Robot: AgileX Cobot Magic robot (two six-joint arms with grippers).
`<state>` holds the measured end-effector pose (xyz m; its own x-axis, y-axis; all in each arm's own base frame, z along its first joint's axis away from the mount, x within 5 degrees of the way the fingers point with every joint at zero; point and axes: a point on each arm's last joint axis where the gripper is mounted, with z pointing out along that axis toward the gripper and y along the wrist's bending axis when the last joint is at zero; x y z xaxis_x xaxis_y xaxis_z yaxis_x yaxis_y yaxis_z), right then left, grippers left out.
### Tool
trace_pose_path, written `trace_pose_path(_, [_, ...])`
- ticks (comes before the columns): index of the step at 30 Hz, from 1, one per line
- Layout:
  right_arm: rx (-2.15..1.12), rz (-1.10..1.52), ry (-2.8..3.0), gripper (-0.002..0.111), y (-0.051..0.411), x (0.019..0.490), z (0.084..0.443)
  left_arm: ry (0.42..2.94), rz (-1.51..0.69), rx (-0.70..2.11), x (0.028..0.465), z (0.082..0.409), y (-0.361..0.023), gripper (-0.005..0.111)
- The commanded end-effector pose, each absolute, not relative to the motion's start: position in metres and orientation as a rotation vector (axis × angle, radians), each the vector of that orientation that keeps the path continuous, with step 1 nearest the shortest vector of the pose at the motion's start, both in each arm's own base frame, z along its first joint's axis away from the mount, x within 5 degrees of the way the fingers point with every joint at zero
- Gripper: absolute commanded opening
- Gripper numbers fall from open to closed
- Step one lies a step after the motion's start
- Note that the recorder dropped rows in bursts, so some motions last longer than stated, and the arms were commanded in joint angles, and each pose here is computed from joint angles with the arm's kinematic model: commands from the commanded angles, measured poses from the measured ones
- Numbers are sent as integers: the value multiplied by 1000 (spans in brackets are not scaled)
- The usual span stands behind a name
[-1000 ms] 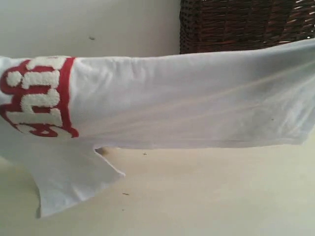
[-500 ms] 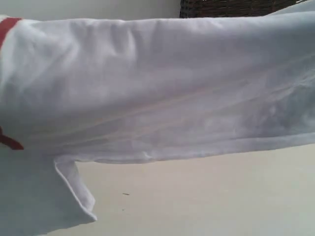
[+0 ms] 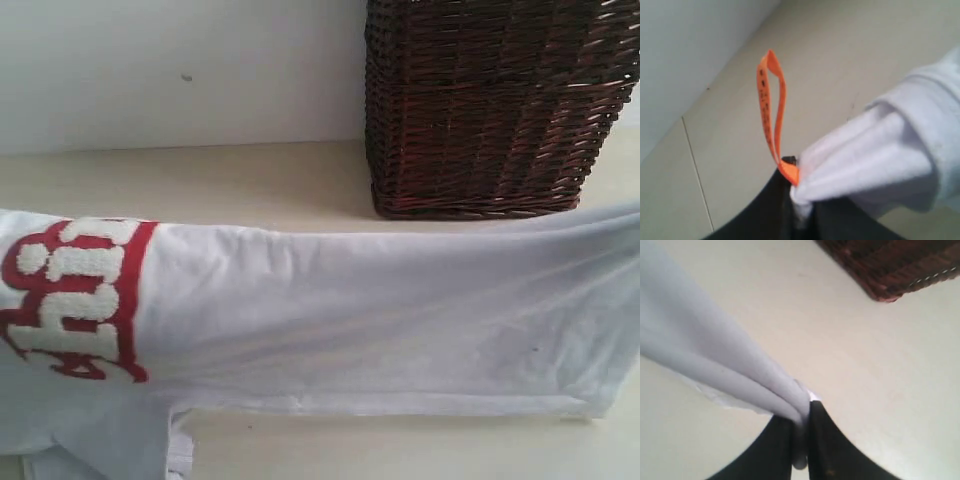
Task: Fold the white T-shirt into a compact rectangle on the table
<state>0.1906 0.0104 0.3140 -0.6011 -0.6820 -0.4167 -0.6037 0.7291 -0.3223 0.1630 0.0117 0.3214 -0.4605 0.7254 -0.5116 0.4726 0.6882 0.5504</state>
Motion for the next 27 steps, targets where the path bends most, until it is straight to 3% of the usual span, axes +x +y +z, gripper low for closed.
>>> trace_pose_path(1, [-1023,-295,2384,0,7,241,276,2080,528,966,215,288,21,0])
trace_pose_path(10, [-854,-313,2251,3,11,325,199,1973,670,901,297,223,36,4])
trace_pose_path(13, [-842,-322,2215,19,12,340,183,1931,711,871,311,207,40,21])
trace_pose_path(17, [-793,-336,2142,52,13,358,184,1866,763,832,323,196,43,60])
trace_pose_path(19, [-727,-335,2091,60,13,363,192,1826,790,806,326,196,44,67])
trace_pose_path(22, [-613,-307,2069,62,12,370,203,1806,800,754,327,199,45,66])
trace_pose_path(27, [-440,-212,2141,57,12,369,205,1925,712,601,323,194,49,41])
